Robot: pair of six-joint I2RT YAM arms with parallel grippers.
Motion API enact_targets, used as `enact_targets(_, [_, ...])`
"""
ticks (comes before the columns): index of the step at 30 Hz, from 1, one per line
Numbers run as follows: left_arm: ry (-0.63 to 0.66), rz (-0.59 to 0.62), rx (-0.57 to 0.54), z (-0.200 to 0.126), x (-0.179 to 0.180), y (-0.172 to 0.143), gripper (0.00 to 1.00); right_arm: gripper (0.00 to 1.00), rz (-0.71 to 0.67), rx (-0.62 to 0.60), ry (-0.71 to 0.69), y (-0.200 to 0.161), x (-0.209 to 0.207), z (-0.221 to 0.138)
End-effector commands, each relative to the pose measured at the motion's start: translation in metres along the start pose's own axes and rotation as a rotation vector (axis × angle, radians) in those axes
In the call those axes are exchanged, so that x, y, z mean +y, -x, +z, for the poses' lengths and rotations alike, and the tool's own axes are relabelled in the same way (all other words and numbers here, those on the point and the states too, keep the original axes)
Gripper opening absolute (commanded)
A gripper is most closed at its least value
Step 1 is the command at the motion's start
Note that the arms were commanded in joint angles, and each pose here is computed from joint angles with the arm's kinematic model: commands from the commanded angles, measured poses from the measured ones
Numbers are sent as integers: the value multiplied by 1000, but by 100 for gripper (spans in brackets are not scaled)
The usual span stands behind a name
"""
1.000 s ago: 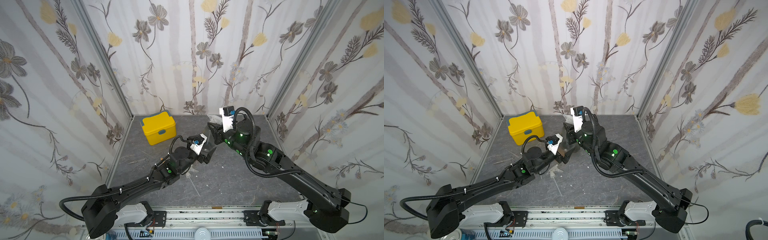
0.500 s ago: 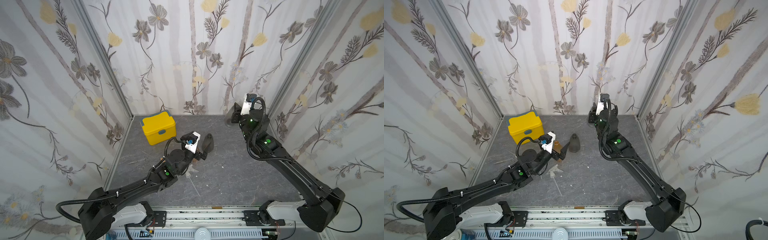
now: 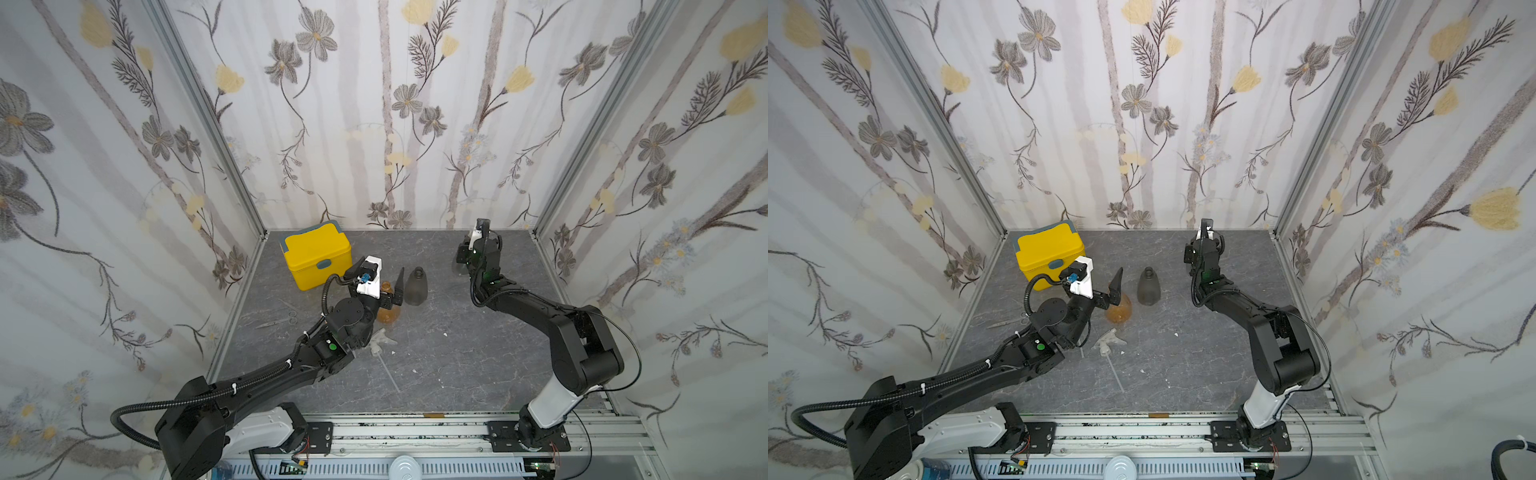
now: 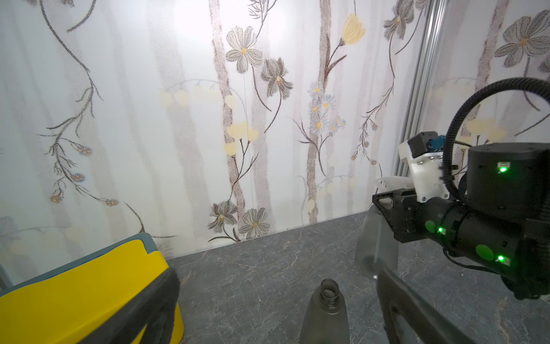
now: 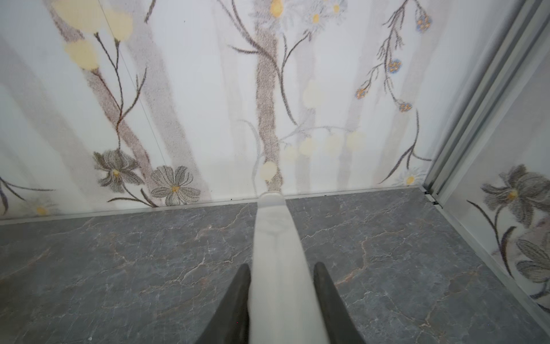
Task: Attach spray nozzles to spray bottles
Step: Place the spray bottle at the center of the board.
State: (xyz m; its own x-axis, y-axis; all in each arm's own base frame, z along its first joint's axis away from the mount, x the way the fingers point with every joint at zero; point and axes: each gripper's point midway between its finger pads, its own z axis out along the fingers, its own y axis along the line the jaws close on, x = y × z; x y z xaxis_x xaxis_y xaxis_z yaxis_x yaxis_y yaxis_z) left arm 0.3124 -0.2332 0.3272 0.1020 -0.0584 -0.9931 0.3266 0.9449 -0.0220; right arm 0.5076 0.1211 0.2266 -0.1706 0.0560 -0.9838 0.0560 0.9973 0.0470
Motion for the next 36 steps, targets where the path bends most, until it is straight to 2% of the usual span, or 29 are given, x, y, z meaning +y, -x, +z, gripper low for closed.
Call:
enact_targets(1, [15, -36, -37, 0, 5, 11, 100, 26, 57, -60, 20, 7, 4, 10])
enact_targets(8, [2, -44, -37, 1, 5, 12, 100, 31, 63, -21, 41, -25, 7, 12])
enact_targets(15, [-13, -23, -38, 1, 5, 14, 100, 52, 65, 20, -2, -37, -1, 4])
enact_targets(22, [-25, -31, -40, 2, 5, 17, 100, 60, 84, 30, 12, -36, -5, -10])
enact_targets(28, [-33, -36, -37, 2, 3, 17, 100, 69, 76, 5, 26, -8, -8, -30])
enact_targets(29, [-32, -37, -38, 1, 3, 18, 100, 70, 84, -18, 35, 8, -9, -39])
enact_targets(33, [-23, -38, -44, 0, 6, 21, 100, 70, 82, -37, 77, 46, -7, -68])
enact_targets(36, [-1, -34, -54, -1, 10, 24, 100, 64, 69, -8, 115, 74, 0, -101])
